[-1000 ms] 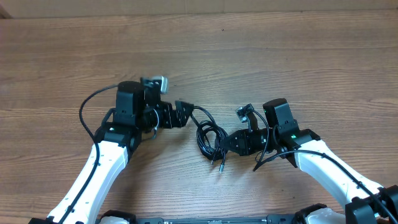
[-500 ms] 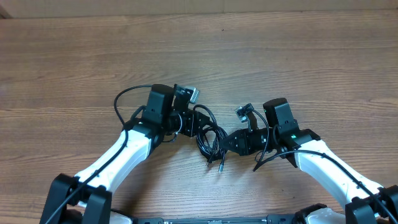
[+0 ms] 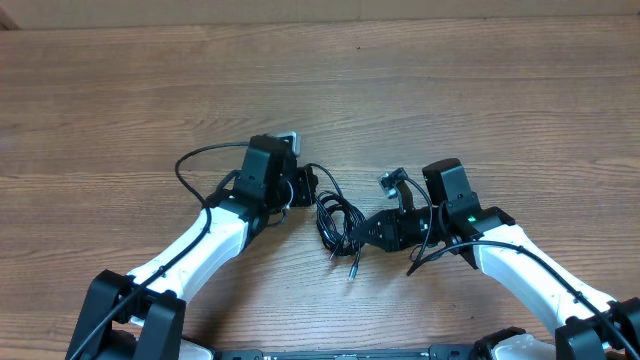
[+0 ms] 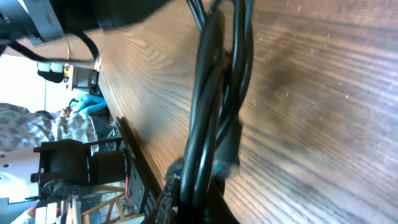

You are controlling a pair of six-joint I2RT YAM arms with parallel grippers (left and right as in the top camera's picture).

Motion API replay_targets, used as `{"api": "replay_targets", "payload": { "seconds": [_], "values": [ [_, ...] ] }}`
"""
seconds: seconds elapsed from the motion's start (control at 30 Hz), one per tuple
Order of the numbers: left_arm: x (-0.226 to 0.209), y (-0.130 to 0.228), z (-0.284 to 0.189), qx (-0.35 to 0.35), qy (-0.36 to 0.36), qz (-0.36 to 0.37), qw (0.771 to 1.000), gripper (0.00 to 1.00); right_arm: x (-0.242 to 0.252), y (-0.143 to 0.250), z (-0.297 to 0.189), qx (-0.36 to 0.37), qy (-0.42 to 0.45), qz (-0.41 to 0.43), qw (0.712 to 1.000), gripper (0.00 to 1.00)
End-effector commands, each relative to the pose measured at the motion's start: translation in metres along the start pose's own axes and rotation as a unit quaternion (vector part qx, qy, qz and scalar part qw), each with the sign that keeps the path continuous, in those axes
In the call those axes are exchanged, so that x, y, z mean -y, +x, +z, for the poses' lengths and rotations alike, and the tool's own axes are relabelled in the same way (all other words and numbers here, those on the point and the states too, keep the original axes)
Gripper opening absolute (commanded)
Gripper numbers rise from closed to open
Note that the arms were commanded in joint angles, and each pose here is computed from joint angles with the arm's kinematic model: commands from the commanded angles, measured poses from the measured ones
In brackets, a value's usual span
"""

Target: Untangle cables

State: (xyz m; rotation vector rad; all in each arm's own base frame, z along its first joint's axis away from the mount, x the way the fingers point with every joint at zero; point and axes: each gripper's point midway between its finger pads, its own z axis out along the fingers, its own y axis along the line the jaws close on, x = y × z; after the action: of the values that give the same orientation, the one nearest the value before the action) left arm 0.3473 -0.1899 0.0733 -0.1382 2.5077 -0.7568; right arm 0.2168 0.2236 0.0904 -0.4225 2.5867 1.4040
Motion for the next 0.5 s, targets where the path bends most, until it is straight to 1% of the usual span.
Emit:
{"api": "replay_targets", "payload": {
  "seconds": [0.0,0.1,0.2,0.33,0.4,0.47],
  "values": [
    [-0.051,-0.067,-0.018,0.137,-0.092,-0.138,0.977,0.04,-0.014,0.016,0.004,-0.033,-0.031,0.008,0.999,0.04],
    [-0.063,-0.085,-0.027,0.168,-0.084,-0.181,0.965,0.04,-0.016,0.022,0.007,-0.044,-0.028,0.008,0.999,0.04],
    [-0.079,-0.097,-0.036,0.182,-0.081,-0.209,0.958,0.04,-0.008,0.030,0.010,-0.056,-0.001,0.024,0.998,0.04],
    [-0.092,-0.101,-0.042,0.173,-0.069,-0.227,0.956,0.04,0.011,0.041,0.007,-0.068,0.056,0.075,0.993,0.04],
    [-0.095,-0.103,-0.044,0.171,-0.065,-0.222,0.958,0.04,0.017,0.044,0.006,-0.070,0.073,0.094,0.990,0.04],
    [-0.090,-0.101,-0.043,0.157,-0.050,-0.208,0.964,0.04,0.017,0.041,0.007,-0.065,0.073,0.090,0.991,0.04]
  ]
}}
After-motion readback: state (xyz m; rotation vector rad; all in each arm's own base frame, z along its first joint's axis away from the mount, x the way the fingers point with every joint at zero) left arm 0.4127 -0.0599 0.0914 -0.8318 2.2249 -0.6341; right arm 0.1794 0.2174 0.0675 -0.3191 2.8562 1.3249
